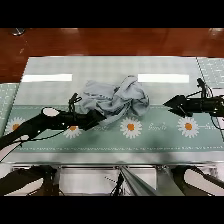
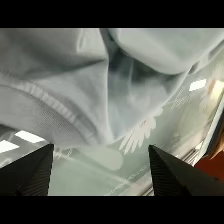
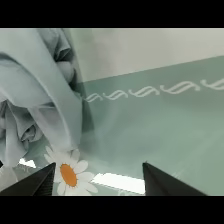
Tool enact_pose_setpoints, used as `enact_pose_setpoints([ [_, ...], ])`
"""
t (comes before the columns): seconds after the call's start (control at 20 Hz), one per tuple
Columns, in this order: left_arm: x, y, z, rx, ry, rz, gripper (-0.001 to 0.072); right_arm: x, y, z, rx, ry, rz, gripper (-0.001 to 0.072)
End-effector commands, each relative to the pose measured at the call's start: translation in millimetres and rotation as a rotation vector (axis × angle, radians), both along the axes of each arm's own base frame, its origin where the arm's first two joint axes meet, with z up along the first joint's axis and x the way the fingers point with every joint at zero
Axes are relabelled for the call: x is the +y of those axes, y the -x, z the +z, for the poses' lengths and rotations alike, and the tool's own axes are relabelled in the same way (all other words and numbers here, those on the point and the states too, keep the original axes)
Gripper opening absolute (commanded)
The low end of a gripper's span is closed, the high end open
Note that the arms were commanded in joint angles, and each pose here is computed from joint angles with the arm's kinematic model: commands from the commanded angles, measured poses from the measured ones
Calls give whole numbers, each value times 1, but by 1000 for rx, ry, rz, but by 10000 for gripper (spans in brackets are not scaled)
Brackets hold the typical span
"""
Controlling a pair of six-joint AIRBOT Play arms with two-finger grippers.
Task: Fold the shirts.
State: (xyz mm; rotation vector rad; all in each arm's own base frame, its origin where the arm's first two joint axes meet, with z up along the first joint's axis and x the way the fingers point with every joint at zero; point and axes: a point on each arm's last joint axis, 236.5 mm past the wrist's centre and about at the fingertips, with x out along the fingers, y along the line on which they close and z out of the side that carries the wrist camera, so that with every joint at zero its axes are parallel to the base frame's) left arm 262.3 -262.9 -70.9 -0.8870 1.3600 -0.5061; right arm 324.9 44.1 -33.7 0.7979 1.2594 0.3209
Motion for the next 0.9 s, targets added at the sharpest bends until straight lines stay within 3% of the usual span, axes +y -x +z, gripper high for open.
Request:
enact_pose_setpoints([
  [0.0,-15,0,-10,49,23,61,703,22,0,-5,-17,14,41,623],
  [0.25,-32,-16,-13,1,-13,61,699,43,-8,-8,-46,50,69,623],
  [0.3,-36,-22,-12,-15,-19,62,667,46,-11,-9,-56,59,73,623],
  [0.4,-42,-30,-7,-33,-10,55,14,50,-13,-10,-72,77,82,623],
  [0.85,-44,-44,12,-92,25,22,20,94,-1,-54,37,50,175,623],
])
